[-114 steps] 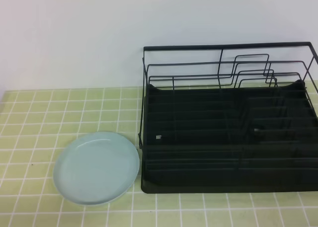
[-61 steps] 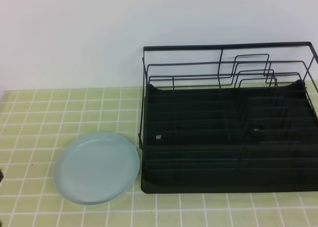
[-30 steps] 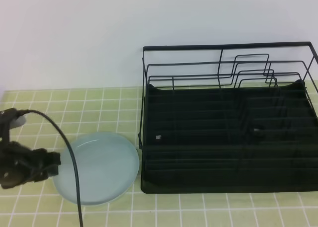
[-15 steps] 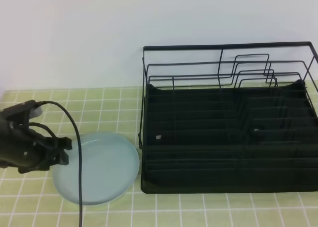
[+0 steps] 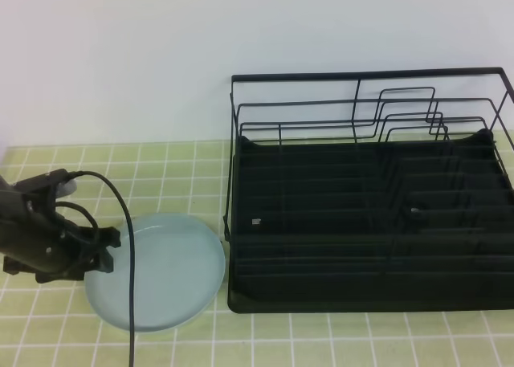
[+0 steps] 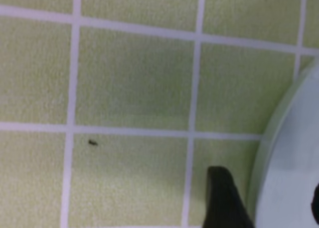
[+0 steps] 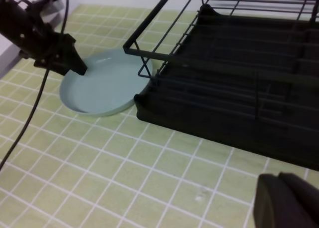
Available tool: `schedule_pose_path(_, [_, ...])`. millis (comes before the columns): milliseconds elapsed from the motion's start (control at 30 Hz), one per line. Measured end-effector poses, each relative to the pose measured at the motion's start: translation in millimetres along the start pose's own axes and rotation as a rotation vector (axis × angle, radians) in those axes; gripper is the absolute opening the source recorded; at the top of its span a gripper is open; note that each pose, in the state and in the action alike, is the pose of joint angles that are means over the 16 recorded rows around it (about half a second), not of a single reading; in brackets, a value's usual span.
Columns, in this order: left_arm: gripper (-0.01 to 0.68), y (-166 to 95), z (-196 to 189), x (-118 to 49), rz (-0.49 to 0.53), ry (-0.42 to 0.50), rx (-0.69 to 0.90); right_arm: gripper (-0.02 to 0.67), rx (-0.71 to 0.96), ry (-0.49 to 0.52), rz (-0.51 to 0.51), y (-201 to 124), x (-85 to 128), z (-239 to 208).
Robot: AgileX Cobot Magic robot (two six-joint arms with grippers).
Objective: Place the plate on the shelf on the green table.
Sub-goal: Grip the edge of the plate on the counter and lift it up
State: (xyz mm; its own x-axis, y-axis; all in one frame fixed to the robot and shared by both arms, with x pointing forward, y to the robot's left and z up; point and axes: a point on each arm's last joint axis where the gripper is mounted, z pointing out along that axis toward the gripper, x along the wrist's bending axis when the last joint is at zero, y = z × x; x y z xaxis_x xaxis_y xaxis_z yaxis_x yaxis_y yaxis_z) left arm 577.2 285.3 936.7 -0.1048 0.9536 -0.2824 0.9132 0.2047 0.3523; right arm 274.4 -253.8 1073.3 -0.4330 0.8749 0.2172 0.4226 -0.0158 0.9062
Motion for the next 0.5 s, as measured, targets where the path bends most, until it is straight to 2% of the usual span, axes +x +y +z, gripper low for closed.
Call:
schedule_pose_path(333, [0.042, 0.0, 1.6, 0.5, 0.034, 0.003, 0.005, -0.004, -0.007, 0.012, 0.0, 0.7, 1.1, 0.0])
schedule_pose_path(500, [0.0, 3.1, -5.7, -1.0, 0.051, 0.004, -0.025, -0.004, -0.009, 0.014, 0.002, 0.9, 1.3, 0.0])
